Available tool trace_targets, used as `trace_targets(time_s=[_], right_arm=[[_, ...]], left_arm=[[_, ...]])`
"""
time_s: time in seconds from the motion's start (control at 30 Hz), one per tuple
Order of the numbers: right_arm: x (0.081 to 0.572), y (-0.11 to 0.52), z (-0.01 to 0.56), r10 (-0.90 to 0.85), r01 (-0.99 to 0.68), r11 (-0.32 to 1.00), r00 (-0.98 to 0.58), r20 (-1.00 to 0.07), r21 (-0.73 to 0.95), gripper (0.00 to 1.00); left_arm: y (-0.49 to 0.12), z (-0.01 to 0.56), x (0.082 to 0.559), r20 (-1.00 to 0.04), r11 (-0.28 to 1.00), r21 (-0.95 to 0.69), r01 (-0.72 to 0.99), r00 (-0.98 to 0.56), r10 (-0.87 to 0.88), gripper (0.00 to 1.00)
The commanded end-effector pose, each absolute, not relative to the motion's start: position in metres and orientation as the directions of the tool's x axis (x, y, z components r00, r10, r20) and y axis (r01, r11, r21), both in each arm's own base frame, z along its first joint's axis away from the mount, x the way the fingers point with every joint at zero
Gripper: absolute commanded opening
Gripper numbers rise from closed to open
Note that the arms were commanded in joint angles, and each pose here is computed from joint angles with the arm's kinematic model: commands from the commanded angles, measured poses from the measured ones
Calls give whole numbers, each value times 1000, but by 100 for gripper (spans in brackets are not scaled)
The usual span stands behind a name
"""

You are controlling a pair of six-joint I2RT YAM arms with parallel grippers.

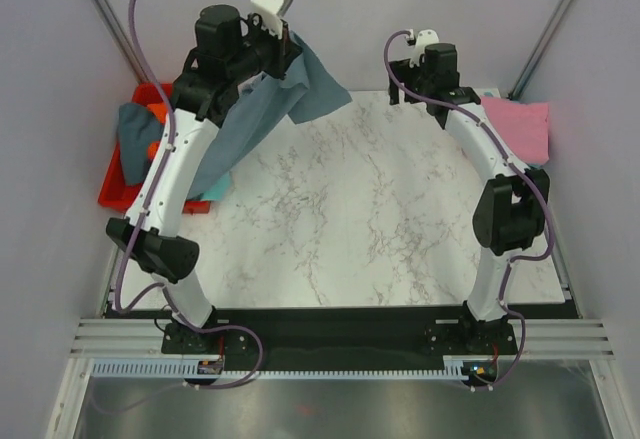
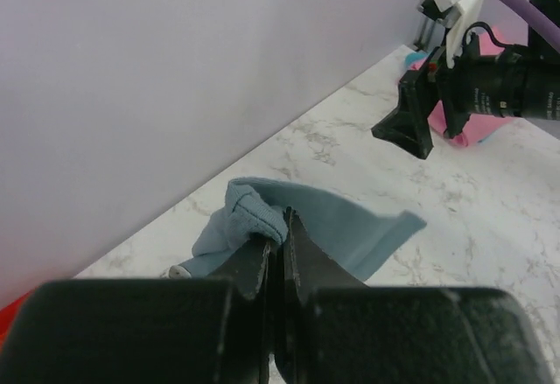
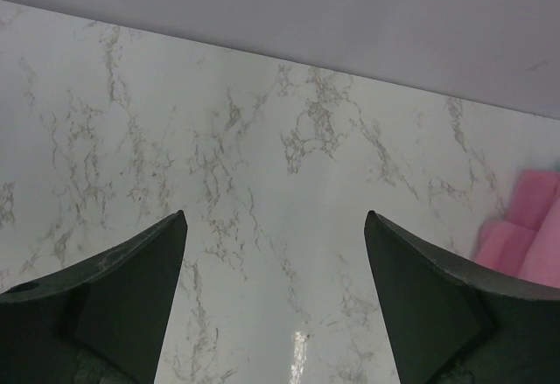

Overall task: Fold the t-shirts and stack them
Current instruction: Move the tshirt to the center of the board

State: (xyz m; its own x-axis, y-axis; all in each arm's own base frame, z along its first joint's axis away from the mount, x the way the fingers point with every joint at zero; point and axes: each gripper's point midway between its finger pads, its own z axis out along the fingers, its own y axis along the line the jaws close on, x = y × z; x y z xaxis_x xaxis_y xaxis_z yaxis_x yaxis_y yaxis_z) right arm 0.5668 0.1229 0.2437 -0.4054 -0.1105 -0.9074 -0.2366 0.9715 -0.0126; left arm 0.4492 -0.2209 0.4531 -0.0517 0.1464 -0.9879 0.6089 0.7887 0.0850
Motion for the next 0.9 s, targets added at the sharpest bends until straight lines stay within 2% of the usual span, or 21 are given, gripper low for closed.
trace_targets(time_s=[0.0, 0.2, 0.3, 0.47, 0.57, 0.7, 0.87], right_arm=[[563, 98, 298, -120, -174, 982, -304, -945, -69, 91], [560, 69, 297, -104, -111, 991, -309, -945, -72, 91], [562, 49, 298, -62, -58, 997, -312, -948, -46, 91], [566, 10, 308, 51, 40, 998, -293, -955, 41, 92], [566, -17, 314, 77, 76, 995, -277, -958, 58, 92], [566, -41, 317, 98, 108, 992, -267, -959, 72, 92], [568, -43, 308, 128, 79, 991, -285, -950, 110, 91]], left_arm=[[-263, 473, 447, -995, 715, 85, 694, 22, 96, 2], [-311, 457, 436, -995, 634, 66, 771, 6, 96, 2], [-338, 473, 429, -998, 590, 56, 805, 36, 44, 2], [-391, 487, 395, -997, 439, 58, 897, 70, -11, 2], [-416, 481, 365, -999, 329, 30, 944, 38, -17, 2], [-436, 456, 330, -997, 194, -68, 979, -75, 27, 2], [-428, 419, 323, -983, 194, -90, 977, -118, 139, 2]])
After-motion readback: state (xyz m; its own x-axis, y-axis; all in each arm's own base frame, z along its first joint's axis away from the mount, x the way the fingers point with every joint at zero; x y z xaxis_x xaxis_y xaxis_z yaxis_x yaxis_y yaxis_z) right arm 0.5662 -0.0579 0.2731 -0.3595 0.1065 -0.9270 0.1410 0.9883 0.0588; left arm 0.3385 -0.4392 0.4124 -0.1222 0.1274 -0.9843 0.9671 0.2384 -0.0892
